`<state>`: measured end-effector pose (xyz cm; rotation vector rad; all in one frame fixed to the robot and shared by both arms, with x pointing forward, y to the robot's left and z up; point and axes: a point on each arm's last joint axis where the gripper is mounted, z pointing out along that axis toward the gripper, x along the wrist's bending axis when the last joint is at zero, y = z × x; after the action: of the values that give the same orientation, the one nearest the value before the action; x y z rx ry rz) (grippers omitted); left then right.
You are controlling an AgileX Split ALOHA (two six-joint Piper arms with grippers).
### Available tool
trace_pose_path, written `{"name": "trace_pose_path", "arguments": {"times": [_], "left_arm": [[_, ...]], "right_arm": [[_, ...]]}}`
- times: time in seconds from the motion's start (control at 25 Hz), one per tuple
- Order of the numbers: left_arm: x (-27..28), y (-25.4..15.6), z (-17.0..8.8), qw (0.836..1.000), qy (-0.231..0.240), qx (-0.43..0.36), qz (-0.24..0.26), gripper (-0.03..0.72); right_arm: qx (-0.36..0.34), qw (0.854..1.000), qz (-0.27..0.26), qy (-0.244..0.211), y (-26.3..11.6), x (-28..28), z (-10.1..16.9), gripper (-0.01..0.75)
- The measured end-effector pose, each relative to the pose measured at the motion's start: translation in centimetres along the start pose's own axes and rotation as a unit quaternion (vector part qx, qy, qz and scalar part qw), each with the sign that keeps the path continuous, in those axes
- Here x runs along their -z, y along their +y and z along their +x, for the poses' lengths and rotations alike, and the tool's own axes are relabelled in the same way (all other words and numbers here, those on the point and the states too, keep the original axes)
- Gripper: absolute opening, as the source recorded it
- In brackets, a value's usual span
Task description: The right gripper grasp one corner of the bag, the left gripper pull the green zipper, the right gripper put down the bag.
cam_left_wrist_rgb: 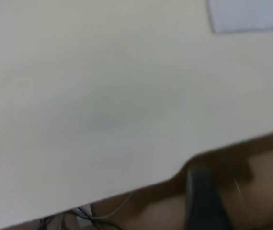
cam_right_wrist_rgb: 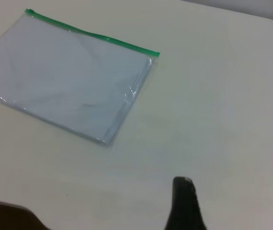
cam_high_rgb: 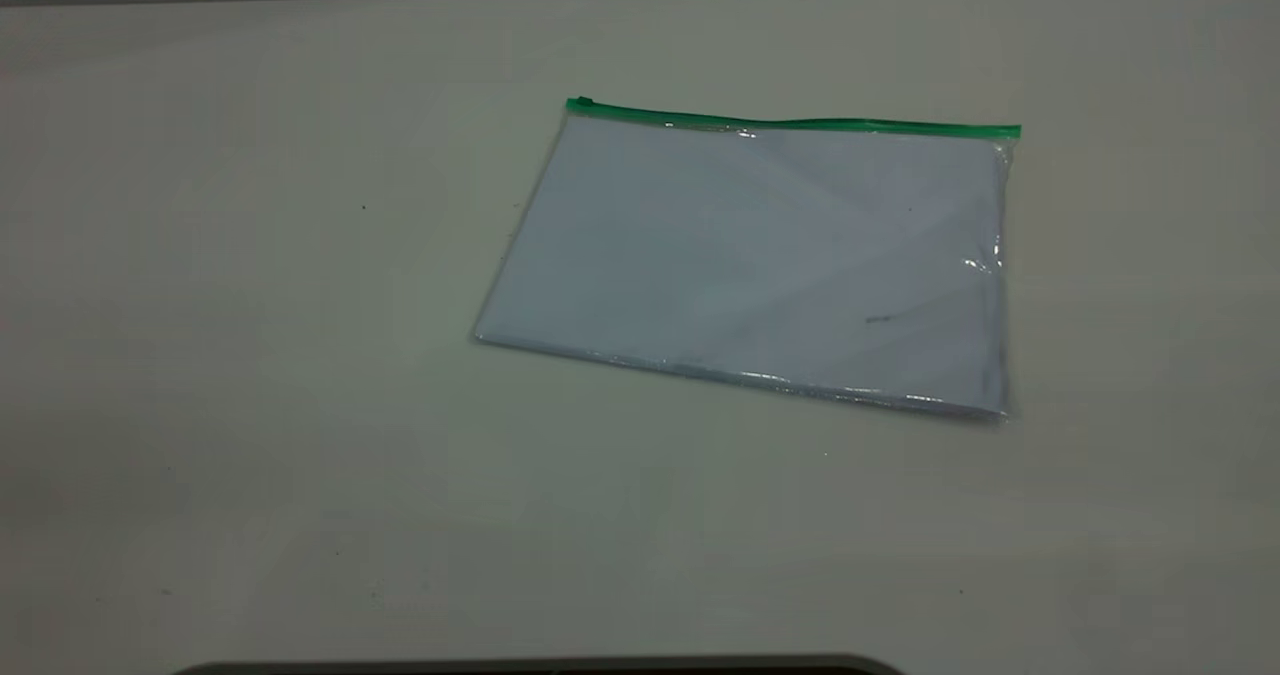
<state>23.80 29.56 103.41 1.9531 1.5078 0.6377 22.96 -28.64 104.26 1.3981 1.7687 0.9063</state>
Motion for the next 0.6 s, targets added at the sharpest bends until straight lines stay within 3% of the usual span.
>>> {"name": "trace_pose_path", "arguments": {"times": [0.2,0.6], "left_arm": [[0.7,-0.8,-0.3,0.997,0.048,0.039,-0.039,0.493],[1.0,-1.2,-0.4,0.996,0.055,0.043,-0.057,0.493]], "right_arm": [[0.000,1.000,0.000,0.000,0.0,0.0,0.0,0.578],[0.000,1.000,0.000,0.000,0.0,0.0,0.0,0.578]]}}
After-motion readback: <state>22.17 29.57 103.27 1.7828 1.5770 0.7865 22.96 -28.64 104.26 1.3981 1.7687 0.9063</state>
